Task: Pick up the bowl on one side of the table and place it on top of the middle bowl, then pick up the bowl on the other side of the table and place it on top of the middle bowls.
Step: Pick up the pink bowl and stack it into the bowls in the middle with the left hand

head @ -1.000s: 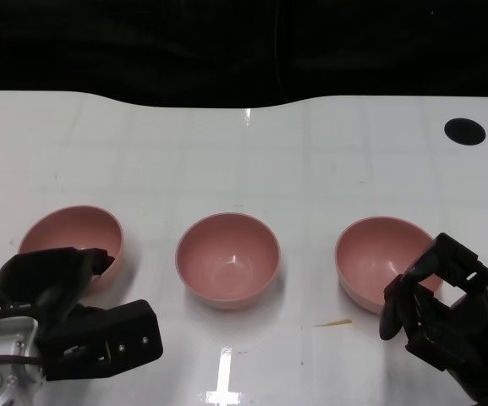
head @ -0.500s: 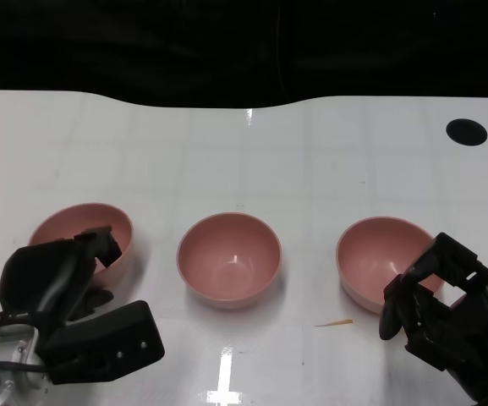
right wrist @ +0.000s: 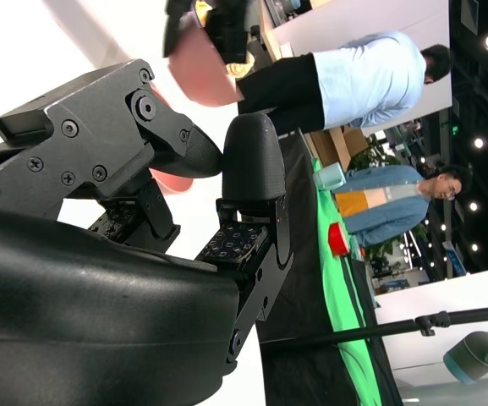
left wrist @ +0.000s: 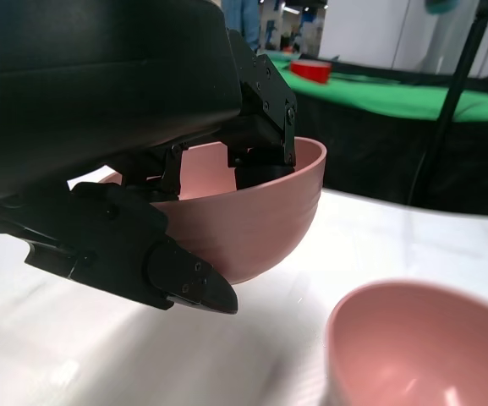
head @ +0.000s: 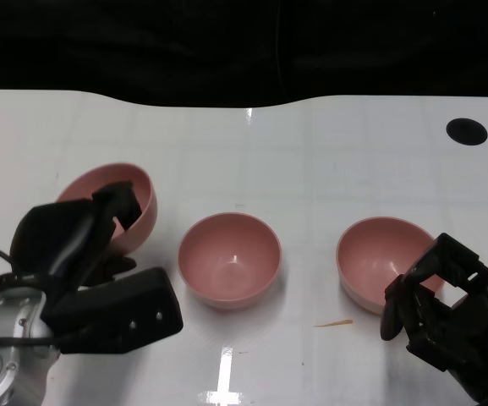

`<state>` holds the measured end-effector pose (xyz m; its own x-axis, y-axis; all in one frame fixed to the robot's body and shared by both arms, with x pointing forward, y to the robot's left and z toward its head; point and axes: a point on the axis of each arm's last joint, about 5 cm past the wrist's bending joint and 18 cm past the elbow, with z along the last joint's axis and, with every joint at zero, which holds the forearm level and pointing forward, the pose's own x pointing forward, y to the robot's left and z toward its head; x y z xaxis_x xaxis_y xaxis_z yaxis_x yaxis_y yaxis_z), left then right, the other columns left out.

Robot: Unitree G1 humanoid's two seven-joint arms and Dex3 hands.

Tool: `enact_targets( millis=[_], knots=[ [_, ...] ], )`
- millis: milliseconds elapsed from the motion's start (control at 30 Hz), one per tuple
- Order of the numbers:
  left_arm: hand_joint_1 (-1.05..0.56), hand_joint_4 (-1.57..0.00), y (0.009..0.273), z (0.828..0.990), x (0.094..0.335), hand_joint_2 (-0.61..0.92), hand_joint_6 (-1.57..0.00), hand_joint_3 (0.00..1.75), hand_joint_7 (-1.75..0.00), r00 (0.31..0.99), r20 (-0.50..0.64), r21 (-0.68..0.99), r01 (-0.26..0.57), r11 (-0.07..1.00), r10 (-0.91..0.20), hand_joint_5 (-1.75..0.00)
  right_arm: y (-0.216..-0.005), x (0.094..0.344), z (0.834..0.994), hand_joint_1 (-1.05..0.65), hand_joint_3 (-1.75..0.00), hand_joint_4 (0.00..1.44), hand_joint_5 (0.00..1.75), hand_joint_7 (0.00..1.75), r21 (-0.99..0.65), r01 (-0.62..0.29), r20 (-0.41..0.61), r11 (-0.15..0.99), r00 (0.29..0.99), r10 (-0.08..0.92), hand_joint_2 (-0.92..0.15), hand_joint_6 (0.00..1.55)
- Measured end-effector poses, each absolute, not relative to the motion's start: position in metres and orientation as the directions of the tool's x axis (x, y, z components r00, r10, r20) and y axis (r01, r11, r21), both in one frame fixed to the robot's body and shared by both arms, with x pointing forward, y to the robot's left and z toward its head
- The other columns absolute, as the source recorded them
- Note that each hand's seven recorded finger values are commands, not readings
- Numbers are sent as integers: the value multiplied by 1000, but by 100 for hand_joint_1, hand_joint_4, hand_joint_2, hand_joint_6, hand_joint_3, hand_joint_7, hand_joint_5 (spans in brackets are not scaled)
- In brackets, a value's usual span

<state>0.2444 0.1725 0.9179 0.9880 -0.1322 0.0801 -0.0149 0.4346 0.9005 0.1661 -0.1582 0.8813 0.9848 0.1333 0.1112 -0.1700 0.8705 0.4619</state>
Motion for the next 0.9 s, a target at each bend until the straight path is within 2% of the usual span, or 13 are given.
enact_targets(
  millis=[100,267,500,667,900],
  knots=[
    [-5,-71,172,937,244,90,-52,24,-173,985,96,902,-24,432,-146,-175,-158,166,881,-9,-109,86,175,144,461,-170,111,871,985,134,-54,77],
    [-7,-73,173,966,240,90,-55,30,-175,963,118,919,-13,395,-242,-175,-158,166,882,-9,-110,87,175,144,461,-167,110,872,985,131,-54,78],
    [-3,-74,154,1004,231,85,-56,30,-174,896,89,932,78,353,-435,-175,-158,166,881,-11,-109,87,175,143,461,-168,110,871,985,131,-54,79],
    [-6,-71,139,1010,230,87,-53,33,-174,856,74,930,126,345,-512,-175,-158,166,881,-11,-108,87,175,142,461,-170,110,871,985,133,-54,80],
    [-10,-67,116,1005,229,92,-48,19,-172,819,52,935,162,316,-572,-175,-157,166,882,-10,-109,87,175,143,459,-169,110,872,985,133,-54,79]
  ],
)
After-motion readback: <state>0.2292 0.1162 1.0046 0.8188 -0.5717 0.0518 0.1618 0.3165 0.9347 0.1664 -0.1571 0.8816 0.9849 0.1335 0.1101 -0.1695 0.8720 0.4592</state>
